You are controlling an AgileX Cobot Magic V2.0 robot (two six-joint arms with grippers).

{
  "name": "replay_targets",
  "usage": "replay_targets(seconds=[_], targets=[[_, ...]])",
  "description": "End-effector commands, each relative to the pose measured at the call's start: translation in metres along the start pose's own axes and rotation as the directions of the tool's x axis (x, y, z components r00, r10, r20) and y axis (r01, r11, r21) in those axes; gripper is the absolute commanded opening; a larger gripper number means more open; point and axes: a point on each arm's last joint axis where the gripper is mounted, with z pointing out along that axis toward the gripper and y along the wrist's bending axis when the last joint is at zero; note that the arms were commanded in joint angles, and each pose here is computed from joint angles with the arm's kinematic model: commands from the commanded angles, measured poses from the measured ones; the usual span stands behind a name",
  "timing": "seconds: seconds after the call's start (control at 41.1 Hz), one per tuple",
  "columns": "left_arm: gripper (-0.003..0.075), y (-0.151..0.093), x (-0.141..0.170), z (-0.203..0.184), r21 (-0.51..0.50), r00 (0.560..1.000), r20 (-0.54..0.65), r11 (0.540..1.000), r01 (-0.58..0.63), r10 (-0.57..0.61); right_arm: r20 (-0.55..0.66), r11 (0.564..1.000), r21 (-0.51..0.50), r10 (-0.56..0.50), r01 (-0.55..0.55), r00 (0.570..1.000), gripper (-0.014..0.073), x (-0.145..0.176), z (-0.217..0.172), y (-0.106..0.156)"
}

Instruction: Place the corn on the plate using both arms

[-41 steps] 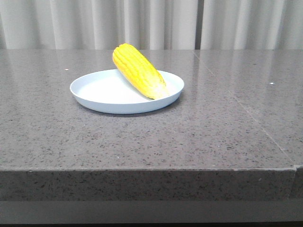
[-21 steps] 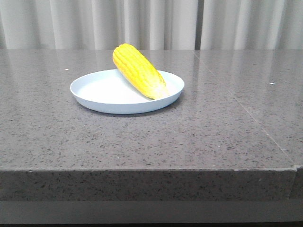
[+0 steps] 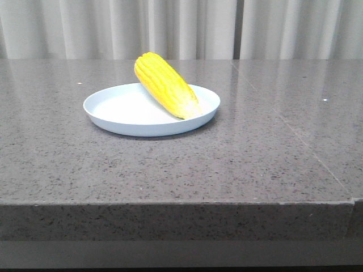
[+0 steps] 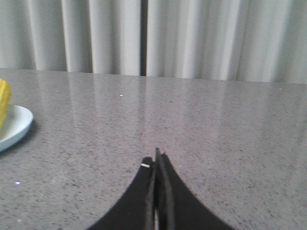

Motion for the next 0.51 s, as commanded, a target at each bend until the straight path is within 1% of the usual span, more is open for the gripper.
replay_targets(seconds=[0.0, 0.365, 0.487], targets=[[-0.002, 0.0004, -0.0017, -0.001, -0.009, 0.996, 0.083, 1.0, 0.018, -0.017, 0.143, 0.999, 0.033, -0.019, 0.015, 0.99, -0.0087, -0.0098, -0.0024, -0.0019], [-0.002, 0.0004, -0.0017, -0.001, -0.009, 0.996, 0.083, 1.0, 0.018, -0.017, 0.136, 0.999, 0.036, -0.02, 0.015, 0.991, -0.0087, -0.0094, -0.0023, -0.002], [-0.002, 0.0004, -0.0017, -0.001, -0.009, 0.996, 0.083, 1.0, 0.018, -0.017, 0.15, 0.999, 0.033, 0.0, -0.005, 0.989, -0.0087, -0.0107, -0.0025, -0.0021]])
